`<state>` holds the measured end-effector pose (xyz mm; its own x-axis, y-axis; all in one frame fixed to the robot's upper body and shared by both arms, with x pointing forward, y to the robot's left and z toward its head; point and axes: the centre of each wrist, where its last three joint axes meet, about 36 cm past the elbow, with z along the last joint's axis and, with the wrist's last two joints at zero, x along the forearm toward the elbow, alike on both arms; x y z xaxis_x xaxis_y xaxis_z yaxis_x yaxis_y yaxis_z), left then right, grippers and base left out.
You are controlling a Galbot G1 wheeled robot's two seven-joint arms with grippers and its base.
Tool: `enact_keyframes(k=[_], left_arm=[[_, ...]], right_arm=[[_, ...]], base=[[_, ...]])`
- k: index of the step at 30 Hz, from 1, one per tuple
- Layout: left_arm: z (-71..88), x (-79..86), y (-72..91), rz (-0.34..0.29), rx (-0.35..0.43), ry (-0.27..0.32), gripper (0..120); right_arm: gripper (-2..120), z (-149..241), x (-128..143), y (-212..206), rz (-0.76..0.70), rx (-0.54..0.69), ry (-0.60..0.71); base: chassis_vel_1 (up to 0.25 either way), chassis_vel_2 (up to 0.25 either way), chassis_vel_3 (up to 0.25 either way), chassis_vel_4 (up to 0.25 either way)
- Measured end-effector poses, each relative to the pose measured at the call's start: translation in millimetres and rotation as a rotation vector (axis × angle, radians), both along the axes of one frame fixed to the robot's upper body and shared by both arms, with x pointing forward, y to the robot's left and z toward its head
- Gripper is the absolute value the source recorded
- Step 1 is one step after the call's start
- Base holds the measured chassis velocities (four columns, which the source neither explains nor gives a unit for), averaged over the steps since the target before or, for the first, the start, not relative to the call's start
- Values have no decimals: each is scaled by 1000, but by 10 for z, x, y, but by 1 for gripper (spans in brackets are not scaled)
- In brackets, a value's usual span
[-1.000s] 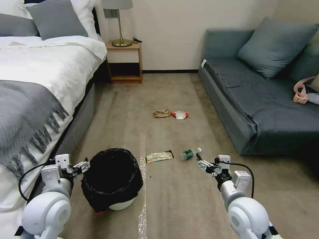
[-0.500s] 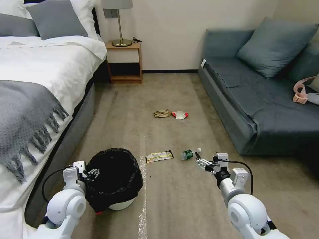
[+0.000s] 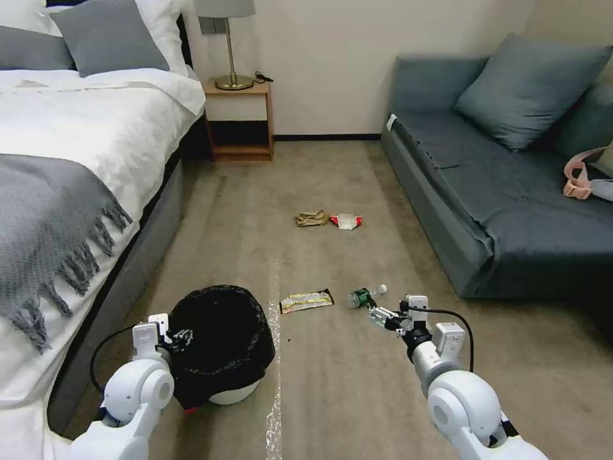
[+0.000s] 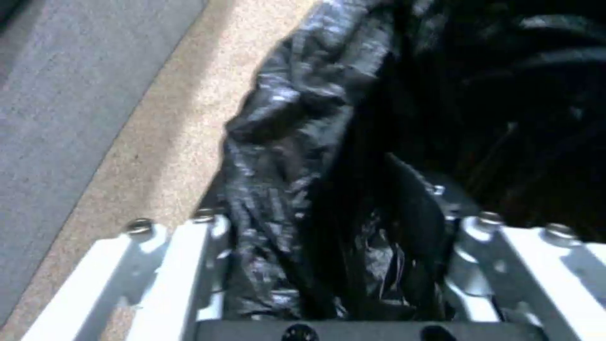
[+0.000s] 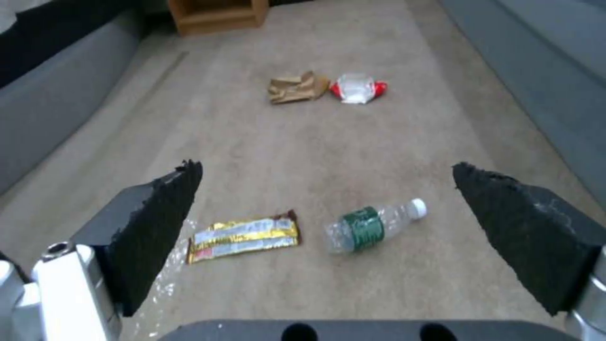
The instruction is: Pick up the trash bin, then pick up the garbage on the floor and place it into the trash bin.
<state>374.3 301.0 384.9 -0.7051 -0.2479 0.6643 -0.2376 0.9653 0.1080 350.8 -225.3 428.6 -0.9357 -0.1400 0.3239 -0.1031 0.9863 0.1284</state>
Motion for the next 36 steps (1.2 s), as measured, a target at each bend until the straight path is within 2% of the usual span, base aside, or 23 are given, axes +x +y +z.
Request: enact_keyframes(k=[2,3,6,12,20,23,29,31,32,35,36], left_arm=[[-21,0,30,0,0,0,38],[-21,0,30,0,0,0,38],[-25,-3,42,-7,1,-9,22],[-24,-30,38,-23,5,-18,14],[22,-212,17,-23,18,-66,10],[146,-284,61,-2,62,-120,7],[326,-376,69,13,105,-176,4],[424,-434,55,19,129,-205,3],[424,-434,55,19,129,-205,3],[589,-517,-20,7,147,-258,3],[589,-517,-20,7,147,-258,3]], right_arm=[[100,11,23,-11,-3,1,0],[100,11,23,-11,-3,1,0],[100,-54,10,48,-2,14,21],[100,-107,-31,131,10,23,37],[100,-159,-58,161,3,47,59],[100,-175,-68,166,0,54,61],[100,-180,-73,187,1,67,56],[100,-189,-78,214,8,73,36],[100,-189,-78,214,8,73,36],[100,-218,-110,233,-1,49,-5],[100,-218,-110,233,-1,49,-5]], base=[[0,0,0,0],[0,0,0,0],[0,0,0,0],[0,0,0,0],[0,0,0,0],[0,0,0,0],[0,0,0,0],[0,0,0,0],[0,0,0,0],[0,0,0,0],[0,0,0,0]])
